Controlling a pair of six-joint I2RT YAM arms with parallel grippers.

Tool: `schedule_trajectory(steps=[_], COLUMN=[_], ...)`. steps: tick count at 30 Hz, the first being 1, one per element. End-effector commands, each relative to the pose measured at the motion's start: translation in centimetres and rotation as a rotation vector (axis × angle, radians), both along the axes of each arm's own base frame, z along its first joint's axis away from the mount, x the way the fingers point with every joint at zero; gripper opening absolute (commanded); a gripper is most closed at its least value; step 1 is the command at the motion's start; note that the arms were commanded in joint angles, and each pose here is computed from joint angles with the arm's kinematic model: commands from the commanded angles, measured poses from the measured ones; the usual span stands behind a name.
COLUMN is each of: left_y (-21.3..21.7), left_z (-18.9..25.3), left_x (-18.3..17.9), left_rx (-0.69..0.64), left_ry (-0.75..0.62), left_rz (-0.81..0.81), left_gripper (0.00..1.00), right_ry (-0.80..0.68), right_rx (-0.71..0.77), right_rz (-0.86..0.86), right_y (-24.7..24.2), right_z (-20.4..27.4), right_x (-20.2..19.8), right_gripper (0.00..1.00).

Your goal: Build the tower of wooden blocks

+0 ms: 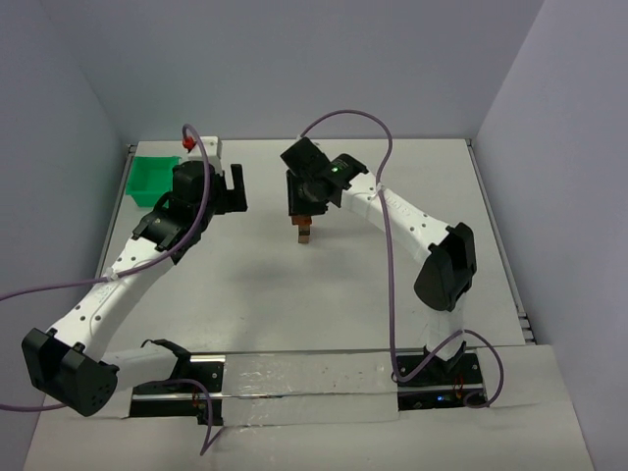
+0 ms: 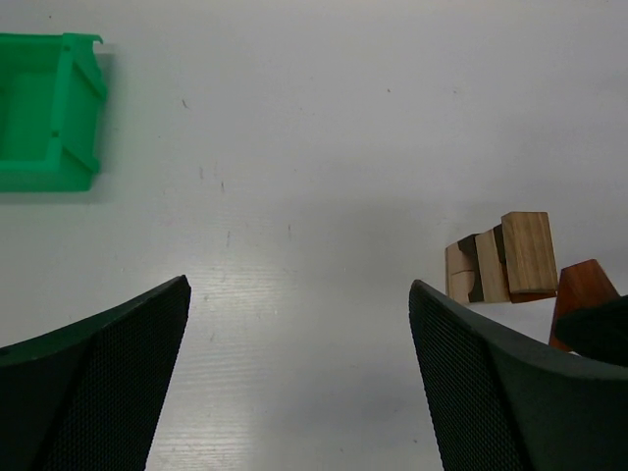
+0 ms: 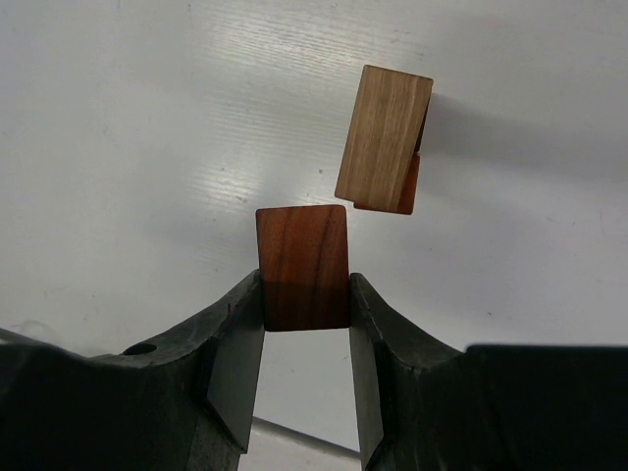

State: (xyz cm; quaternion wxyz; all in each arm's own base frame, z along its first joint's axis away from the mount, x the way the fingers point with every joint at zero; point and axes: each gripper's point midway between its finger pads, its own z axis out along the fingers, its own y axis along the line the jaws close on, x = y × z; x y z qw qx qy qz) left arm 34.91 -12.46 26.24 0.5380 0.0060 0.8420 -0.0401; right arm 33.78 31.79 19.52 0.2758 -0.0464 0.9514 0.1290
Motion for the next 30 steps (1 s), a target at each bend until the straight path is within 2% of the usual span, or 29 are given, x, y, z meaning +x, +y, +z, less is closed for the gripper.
schedule_trajectory(steps=[1, 2, 3, 4, 5, 7, 10, 21, 30], left_y=[0.0, -0.7, -1.4, -2.1, -2.8, -4.2, -5.2, -5.3, -5.4], left_z=[0.4, 0.5, 0.9, 1.8, 2.0, 3.8, 4.5, 3.8, 3.0], left_x=[-0.4, -0.7, -1.1, -1.7, -2.5, -4.1, -5.2, -4.9, -4.3], left_rx=[-0.040, -0.060, -0.080, -0.100, -0.120, -0.160, -0.202, -0.191, -0.191], left_ry=[-0.003, -0.002, -0.017, -0.057, -0.066, -0.147, -0.195, -0.144, -0.121], left_rz=[-0.009, -0.057, -0.114, -0.183, -0.239, -0.370, -0.445, -0.444, -0.426], left_gripper=[0.93, 0.89, 0.80, 0.63, 0.53, 0.44, 0.36, 0.37, 0.41], right_ry=[-0.104, -0.110, -0.117, -0.126, -0.127, -0.137, -0.149, -0.168, -0.095], right_rx=[0.016, 0.017, 0.022, 0.035, 0.038, 0.060, 0.067, -0.005, 0.025], right_rz=[-0.052, -0.051, -0.048, -0.044, -0.039, -0.014, 0.006, -0.027, -0.030], right_y=[0.1, 0.2, 0.2, 0.4, 0.5, 0.9, 1.1, 0.0, -0.7], right_z=[2.8, 3.0, 3.3, 3.7, 3.9, 4.6, 5.0, 3.7, 2.2], right_x=[2.1, 2.2, 2.3, 2.4, 2.4, 2.3, 2.2, 3.4, 4.3], right_gripper=[0.00, 0.00, 0.00, 0.00, 0.00, 0.00, 0.00, 0.01, 0.02])
